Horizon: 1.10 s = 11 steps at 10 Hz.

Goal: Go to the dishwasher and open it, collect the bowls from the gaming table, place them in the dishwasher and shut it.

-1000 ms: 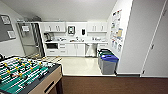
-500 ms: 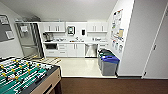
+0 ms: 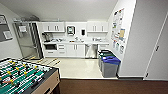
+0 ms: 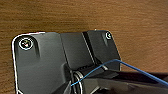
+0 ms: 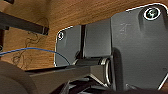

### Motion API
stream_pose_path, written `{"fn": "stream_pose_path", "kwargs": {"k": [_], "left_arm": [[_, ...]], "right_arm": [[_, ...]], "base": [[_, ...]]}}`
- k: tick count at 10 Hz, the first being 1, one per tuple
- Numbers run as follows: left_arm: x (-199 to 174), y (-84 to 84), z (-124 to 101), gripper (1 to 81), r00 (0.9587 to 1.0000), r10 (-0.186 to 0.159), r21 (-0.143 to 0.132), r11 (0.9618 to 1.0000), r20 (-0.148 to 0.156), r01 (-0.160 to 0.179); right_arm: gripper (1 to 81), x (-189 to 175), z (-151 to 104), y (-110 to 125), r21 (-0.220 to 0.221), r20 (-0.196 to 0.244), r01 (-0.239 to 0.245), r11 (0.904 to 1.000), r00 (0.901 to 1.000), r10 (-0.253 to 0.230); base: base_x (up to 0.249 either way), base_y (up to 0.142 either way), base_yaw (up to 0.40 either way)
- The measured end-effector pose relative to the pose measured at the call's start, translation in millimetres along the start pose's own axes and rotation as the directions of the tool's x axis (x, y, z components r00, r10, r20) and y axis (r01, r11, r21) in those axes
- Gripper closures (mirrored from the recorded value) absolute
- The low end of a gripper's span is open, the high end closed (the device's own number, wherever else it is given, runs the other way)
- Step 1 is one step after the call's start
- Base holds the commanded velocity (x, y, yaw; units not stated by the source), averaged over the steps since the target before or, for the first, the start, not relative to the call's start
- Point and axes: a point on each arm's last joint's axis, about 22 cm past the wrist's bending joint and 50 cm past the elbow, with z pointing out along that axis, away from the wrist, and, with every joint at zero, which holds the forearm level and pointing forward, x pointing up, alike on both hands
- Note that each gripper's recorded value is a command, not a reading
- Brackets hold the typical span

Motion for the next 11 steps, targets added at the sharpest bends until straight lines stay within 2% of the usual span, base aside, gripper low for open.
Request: {"fn": "stream_pose_path", "kwargs": {"k": [11], "left_arm": [[0.5, -0.1, 0.0, 1.0, 1.0, -0.001, 0.0, 1.0, -0.002, 0.001]], "right_arm": [[1.0, 6.8, 0.5, 0.5, -0.001, -0.007, 0.004, 1.0, 1.0, -0.004]], "base": [[0.138, 0.0, 0.0]]}}
